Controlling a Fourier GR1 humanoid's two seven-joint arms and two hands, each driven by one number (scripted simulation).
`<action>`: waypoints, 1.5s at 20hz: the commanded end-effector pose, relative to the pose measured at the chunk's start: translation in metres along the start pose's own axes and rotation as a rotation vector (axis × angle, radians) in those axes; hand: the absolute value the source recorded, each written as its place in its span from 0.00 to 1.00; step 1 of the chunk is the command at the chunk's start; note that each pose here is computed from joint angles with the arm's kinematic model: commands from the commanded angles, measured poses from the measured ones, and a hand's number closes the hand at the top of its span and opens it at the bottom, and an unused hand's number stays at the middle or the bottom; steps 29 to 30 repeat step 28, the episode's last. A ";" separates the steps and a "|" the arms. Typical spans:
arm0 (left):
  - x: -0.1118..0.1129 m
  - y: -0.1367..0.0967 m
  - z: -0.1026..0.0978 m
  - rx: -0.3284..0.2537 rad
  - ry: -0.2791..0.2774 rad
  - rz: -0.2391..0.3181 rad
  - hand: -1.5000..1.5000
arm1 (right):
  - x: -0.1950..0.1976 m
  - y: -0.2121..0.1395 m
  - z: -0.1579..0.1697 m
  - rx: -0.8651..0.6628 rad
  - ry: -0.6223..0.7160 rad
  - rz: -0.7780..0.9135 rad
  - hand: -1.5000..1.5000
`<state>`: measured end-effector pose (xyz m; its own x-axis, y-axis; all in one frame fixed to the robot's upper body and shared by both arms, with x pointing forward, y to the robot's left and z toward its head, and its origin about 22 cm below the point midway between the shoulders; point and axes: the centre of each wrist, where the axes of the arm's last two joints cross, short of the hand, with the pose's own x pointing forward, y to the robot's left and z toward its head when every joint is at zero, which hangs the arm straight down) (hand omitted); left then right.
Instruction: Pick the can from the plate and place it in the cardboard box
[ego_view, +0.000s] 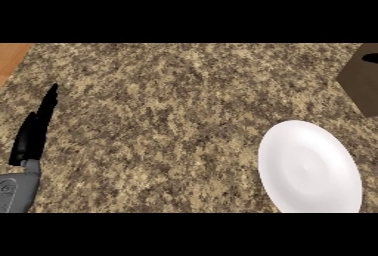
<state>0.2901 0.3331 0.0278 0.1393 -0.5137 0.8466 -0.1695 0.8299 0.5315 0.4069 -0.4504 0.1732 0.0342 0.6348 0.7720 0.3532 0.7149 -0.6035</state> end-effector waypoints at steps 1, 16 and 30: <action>0.001 0.004 -0.004 0.019 -0.005 0.000 0.50 | -0.001 -0.008 0.001 -0.130 -0.058 -0.139 0.00; -0.007 0.009 0.008 0.037 0.010 0.000 0.50 | -0.062 -0.142 0.060 -0.259 0.016 -0.262 0.00; -0.023 0.012 0.019 0.045 0.026 0.016 0.50 | -0.103 -0.203 0.124 -0.152 0.035 -0.176 0.00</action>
